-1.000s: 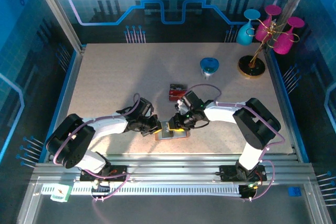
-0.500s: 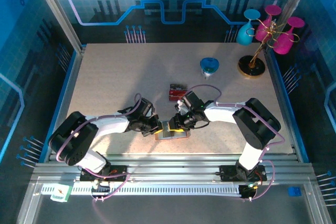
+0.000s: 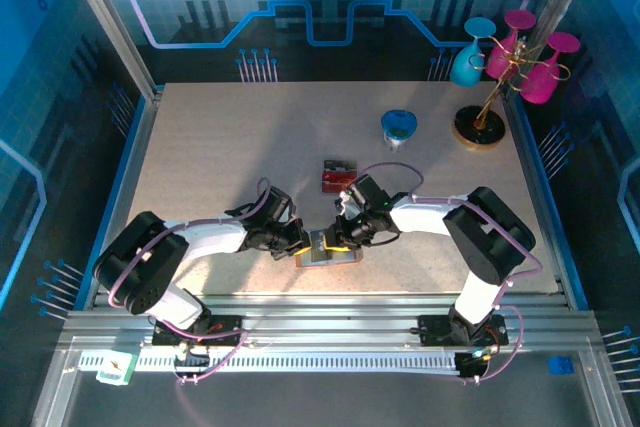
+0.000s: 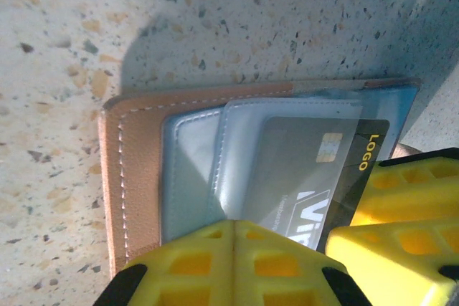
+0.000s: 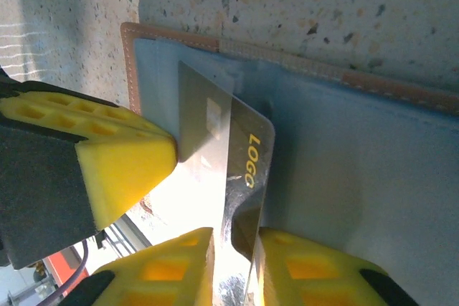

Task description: Take the credit cards out of the card holder

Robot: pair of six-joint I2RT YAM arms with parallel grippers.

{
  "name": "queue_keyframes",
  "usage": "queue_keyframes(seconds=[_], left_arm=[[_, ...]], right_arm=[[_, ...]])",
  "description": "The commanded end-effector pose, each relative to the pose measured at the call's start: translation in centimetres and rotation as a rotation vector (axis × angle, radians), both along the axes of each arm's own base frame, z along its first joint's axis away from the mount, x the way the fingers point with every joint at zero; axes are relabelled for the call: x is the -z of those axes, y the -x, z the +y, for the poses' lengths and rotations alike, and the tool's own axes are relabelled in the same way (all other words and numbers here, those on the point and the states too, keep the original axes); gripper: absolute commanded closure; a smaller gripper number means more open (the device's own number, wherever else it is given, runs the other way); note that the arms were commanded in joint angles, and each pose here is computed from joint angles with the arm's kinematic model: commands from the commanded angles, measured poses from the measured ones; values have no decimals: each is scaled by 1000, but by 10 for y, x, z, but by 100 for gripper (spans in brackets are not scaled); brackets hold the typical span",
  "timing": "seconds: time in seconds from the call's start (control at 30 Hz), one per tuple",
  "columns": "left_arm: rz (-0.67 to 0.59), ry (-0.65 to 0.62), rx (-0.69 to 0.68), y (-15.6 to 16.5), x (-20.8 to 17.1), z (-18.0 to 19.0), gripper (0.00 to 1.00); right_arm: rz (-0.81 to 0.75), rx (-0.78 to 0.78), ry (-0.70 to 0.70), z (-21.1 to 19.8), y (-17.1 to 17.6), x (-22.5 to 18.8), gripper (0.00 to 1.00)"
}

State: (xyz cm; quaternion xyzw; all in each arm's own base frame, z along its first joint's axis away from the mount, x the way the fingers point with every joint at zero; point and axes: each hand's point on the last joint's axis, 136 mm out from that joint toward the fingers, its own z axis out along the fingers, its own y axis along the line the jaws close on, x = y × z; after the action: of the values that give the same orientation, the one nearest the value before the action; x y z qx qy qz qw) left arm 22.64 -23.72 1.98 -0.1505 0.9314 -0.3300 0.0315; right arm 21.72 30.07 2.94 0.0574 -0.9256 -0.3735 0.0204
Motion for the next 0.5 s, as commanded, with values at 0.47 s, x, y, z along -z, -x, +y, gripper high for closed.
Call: queue_keyframes(seconds=[0.47], left_arm=[[46, -63, 8, 14, 13, 11, 98]], right_arm=[[-10, 11, -32, -4, 0, -9, 92]])
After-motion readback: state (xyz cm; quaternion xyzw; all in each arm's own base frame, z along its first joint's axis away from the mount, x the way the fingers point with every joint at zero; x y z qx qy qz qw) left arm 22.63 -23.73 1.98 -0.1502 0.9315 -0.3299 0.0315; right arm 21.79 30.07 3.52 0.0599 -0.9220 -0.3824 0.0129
